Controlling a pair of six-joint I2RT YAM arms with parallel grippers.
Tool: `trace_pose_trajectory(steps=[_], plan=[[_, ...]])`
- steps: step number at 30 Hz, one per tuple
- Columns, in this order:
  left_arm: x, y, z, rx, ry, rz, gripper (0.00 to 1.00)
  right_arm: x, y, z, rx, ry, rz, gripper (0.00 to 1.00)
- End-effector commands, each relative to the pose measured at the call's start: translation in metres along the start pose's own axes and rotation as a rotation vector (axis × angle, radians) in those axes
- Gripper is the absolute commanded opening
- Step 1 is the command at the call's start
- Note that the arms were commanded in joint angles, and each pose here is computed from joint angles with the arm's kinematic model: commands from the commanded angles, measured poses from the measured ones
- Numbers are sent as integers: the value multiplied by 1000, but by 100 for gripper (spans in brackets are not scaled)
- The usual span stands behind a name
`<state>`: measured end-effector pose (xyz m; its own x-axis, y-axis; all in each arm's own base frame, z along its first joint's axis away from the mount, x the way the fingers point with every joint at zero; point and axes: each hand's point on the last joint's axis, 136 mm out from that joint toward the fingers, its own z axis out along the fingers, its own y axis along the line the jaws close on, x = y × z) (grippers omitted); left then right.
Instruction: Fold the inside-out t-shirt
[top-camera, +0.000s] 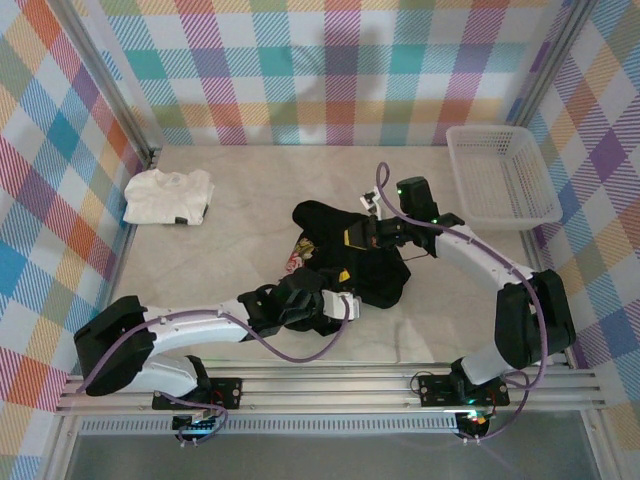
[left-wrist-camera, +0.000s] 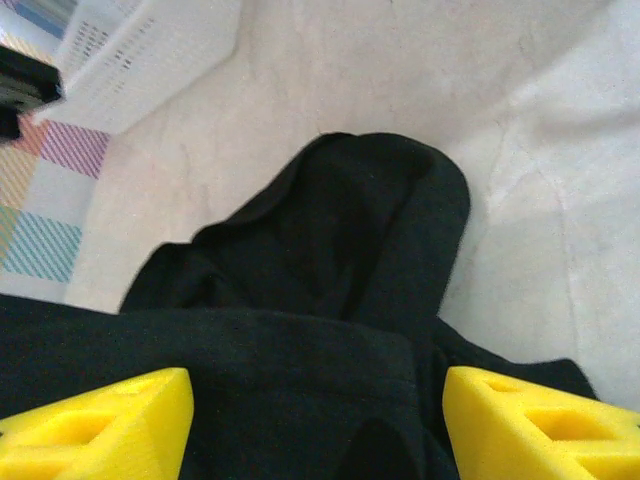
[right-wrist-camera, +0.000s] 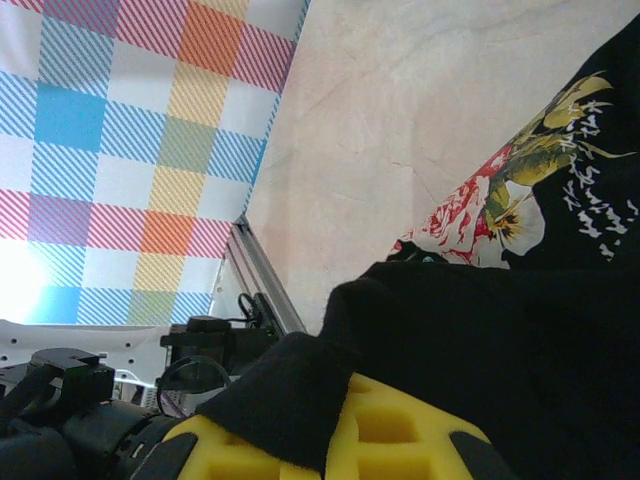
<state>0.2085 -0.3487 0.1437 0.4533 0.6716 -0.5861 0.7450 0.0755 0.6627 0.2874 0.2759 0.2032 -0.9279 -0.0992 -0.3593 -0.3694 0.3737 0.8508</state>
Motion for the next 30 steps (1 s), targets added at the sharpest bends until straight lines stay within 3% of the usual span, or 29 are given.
trace_pose_trajectory(steps=[1, 9, 13, 23, 27, 30], plan=[[-26, 23, -5, -93, -88, 60, 67, -11, 16, -3, -55, -8, -34, 0], [-19, 23, 10, -89, -40, 134, 68, -12, 17, -2, -65, -8, -36, 0], [-12, 35, 15, -119, -16, 140, 64, -10, 17, -3, -66, -6, -34, 0], [-2, 56, 17, -153, -11, 67, 12, -10, 19, -4, -67, -9, -41, 0], [-12, 65, -6, -164, -102, -44, 0, -12, 20, -6, -52, -19, -53, 0], [-24, 73, -32, -162, -216, -185, 0, -16, 18, -7, -25, -40, -66, 0]])
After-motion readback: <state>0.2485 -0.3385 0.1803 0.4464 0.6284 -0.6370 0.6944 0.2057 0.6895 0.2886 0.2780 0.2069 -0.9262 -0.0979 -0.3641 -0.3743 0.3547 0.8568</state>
